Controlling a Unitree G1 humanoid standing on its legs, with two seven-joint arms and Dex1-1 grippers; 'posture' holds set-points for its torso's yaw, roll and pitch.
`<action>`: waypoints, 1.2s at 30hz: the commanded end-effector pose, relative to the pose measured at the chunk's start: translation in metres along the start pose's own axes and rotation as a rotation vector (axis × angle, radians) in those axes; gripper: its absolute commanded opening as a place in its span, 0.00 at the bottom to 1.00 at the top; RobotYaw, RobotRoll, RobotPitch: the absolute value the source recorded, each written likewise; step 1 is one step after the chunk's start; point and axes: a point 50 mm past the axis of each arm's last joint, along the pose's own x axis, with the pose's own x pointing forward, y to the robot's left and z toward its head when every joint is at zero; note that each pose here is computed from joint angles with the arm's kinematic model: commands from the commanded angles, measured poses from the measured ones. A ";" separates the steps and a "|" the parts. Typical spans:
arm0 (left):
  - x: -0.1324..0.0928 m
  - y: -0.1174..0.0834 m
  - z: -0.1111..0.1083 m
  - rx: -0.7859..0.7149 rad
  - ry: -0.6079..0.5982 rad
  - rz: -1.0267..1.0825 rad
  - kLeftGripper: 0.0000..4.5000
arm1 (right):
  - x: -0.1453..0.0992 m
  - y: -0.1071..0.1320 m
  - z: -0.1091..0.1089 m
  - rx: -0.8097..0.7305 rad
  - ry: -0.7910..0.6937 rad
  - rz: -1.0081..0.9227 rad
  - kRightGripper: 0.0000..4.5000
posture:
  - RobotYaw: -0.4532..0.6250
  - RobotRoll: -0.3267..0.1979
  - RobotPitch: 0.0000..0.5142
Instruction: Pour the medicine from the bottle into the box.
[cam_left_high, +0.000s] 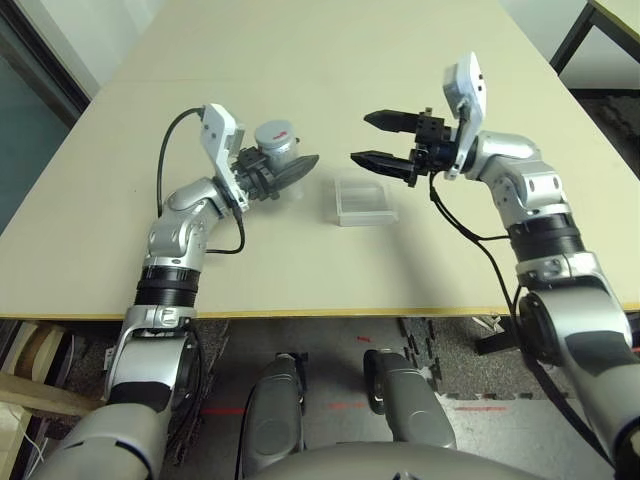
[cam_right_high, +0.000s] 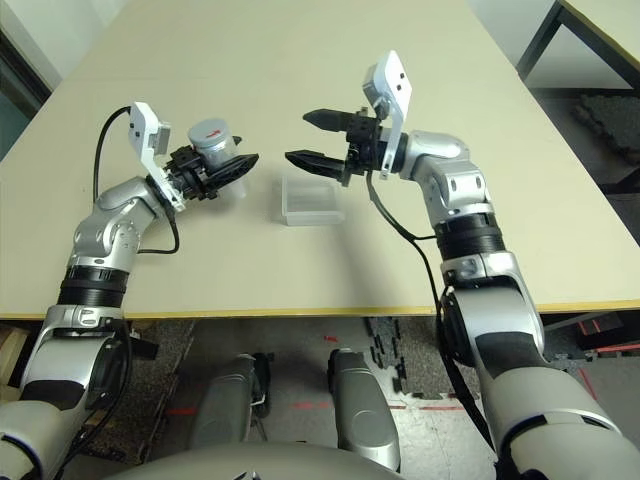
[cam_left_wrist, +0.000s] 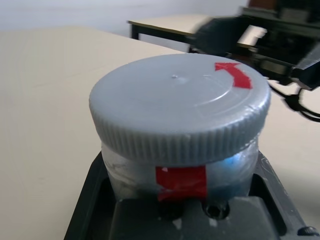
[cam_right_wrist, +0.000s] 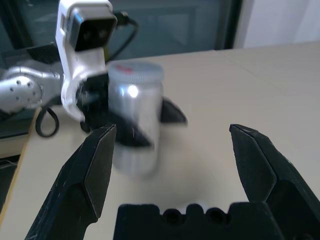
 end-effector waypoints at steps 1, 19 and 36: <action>0.009 -0.003 -0.001 0.002 0.028 -0.052 0.59 | 0.011 0.001 0.001 -0.014 0.038 0.041 1.00 | 0.29 0.62 0.19; 0.017 -0.001 -0.004 0.028 0.049 -0.084 0.59 | 0.035 0.004 0.002 0.071 0.053 0.126 1.00 | 0.28 0.62 0.21; 0.017 -0.001 -0.007 0.044 0.062 -0.086 0.59 | 0.048 0.002 -0.001 0.099 0.044 0.114 1.00 | 0.29 0.62 0.25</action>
